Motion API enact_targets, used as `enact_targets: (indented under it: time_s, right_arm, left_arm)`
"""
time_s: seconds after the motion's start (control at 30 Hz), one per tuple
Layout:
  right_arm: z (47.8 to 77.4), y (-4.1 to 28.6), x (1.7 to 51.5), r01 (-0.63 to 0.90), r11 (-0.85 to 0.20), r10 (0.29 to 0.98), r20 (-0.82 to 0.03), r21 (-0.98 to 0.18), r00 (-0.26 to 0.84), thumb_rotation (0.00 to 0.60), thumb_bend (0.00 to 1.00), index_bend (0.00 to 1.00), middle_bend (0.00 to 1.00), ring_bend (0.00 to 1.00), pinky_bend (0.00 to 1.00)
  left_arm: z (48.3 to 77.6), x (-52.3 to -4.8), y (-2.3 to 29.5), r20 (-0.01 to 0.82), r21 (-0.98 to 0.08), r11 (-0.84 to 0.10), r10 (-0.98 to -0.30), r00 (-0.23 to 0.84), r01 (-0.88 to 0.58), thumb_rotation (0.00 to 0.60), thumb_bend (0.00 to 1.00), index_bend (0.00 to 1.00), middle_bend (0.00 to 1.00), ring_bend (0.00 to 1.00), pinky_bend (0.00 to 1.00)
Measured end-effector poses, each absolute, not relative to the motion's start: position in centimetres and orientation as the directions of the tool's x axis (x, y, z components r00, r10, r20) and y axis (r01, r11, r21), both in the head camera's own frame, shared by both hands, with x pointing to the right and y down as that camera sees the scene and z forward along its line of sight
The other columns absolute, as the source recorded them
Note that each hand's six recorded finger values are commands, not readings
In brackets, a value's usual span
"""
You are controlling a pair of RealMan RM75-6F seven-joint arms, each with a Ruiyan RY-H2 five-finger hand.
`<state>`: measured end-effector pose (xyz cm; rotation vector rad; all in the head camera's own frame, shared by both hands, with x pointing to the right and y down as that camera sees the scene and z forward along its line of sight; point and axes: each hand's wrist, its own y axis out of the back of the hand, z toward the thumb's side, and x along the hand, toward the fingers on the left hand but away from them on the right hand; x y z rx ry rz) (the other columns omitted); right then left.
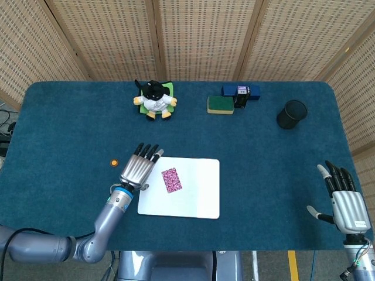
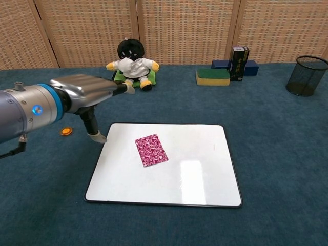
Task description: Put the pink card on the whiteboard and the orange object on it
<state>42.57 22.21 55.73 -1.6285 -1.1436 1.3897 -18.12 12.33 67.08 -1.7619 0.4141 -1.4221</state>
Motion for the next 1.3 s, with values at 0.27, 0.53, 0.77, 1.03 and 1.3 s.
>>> enact_targets:
  time_s: [0.27, 0.53, 0.77, 1.03, 1.3]
  right_arm:
    - [55.8, 22.2, 42.5, 0.177, -0.367, 0.93, -0.367, -0.913, 0.033, 0.6, 0.0, 0.0, 0.0, 0.0, 0.0]
    - [55.8, 22.2, 42.5, 0.177, -0.368, 0.929, -0.368, -0.913, 0.032, 0.6, 0.0, 0.0, 0.0, 0.0, 0.0]
    - [55.8, 22.2, 42.5, 0.179, -0.37, 0.928, -0.37, -0.912, 0.031, 0.6, 0.0, 0.0, 0.0, 0.0, 0.0]
    - [55.8, 22.2, 42.5, 0.18, -0.37, 0.928, -0.37, -0.911, 0.032, 0.6, 0.0, 0.0, 0.0, 0.0, 0.0]
    - [55.8, 22.2, 42.5, 0.18, -0.37, 0.928, -0.37, -0.911, 0.033, 0.6, 0.0, 0.0, 0.0, 0.0, 0.0]
  left_arm:
    - [68.8, -23.6, 10.6, 0.684, -0.73, -0.654, -0.701, 0.203, 0.199, 0.6, 0.17, 0.2, 0.0, 0.0, 0.0]
    - [71.2, -28.0, 9.5, 0.708, -0.706, -0.694, -0.69, 0.147, 0.142, 0.6, 0.34, 0.38, 0.0, 0.0, 0.0]
    - [72.7, -29.6, 9.1, 0.692, -0.722, -0.678, -0.708, 0.138, 0.14, 0.6, 0.36, 0.39, 0.0, 0.0, 0.0]
    - [73.2, -30.5, 9.5, 0.714, -0.7, -0.703, -0.688, 0.127, 0.126, 0.6, 0.34, 0.39, 0.0, 0.0, 0.0]
    - [73.8, -31.5, 9.7, 0.728, -0.685, -0.717, -0.676, 0.111, 0.127, 0.6, 0.34, 0.39, 0.0, 0.0, 0.0]
